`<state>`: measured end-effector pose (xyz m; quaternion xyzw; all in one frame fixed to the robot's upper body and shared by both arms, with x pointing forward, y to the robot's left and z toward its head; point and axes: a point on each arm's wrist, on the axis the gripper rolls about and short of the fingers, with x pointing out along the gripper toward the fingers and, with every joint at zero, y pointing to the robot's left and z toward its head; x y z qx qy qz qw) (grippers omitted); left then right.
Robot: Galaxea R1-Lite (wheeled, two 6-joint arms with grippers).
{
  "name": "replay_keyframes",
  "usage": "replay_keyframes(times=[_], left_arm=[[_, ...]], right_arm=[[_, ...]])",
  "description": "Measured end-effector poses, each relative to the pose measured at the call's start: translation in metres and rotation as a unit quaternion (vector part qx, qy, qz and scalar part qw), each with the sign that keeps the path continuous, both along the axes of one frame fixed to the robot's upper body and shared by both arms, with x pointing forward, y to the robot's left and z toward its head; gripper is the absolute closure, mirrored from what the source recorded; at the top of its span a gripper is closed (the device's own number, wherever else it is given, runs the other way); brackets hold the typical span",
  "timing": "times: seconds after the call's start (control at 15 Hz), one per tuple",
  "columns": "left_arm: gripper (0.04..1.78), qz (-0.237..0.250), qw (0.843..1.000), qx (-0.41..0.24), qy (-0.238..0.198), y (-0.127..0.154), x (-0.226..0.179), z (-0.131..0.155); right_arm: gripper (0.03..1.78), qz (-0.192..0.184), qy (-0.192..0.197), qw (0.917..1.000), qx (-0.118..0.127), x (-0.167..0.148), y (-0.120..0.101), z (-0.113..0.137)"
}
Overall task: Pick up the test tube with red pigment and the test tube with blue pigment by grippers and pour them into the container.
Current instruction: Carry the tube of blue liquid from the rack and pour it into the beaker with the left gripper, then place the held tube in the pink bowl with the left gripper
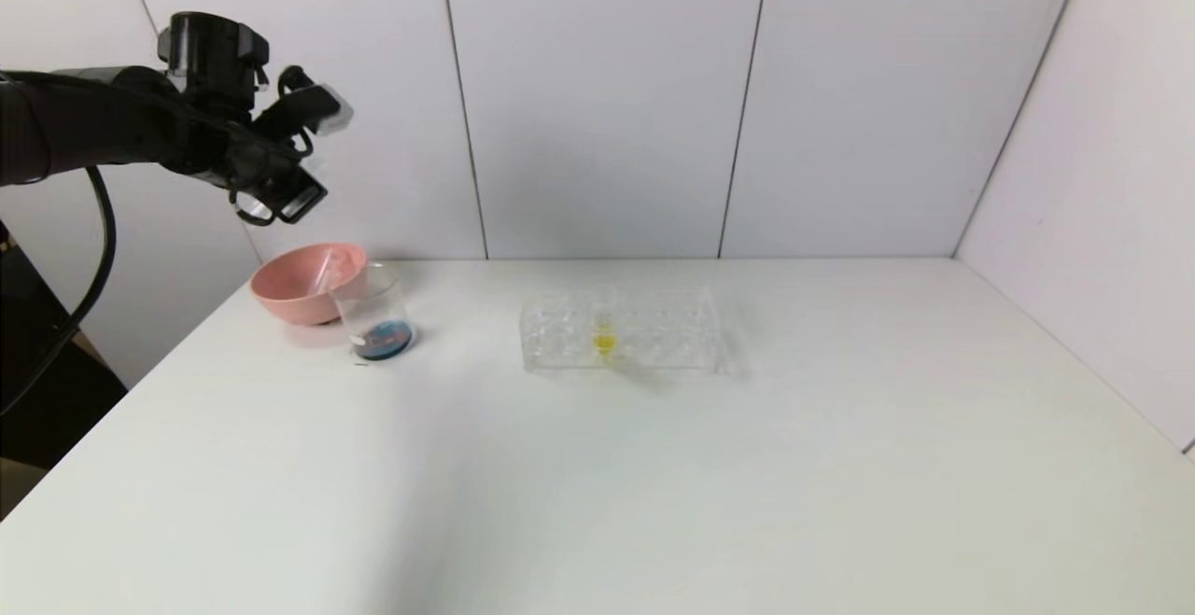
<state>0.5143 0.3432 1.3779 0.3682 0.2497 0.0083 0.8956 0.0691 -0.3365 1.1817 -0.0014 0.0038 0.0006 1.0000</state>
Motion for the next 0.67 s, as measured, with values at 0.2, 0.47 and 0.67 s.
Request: replay_keyframes(times=[0.2, 0.47, 0.67], left_arm=[[1.37, 0.065, 0.985, -0.133, -0.086, 0.006, 0.001, 0.014], [1.37, 0.11, 0.934, -0.282, -0.19, 0.01, 0.006, 0.027], [1.37, 0.124, 0.926, -0.302, -0.188, 0.013, 0.009, 0.02]], right_arm=[[0.04, 0.0, 0.0, 1.0, 0.0, 0.0, 0.0, 0.0], [0.04, 0.0, 0.0, 1.0, 0.0, 0.0, 0.0, 0.0], [0.04, 0.0, 0.0, 1.0, 0.0, 0.0, 0.0, 0.0]])
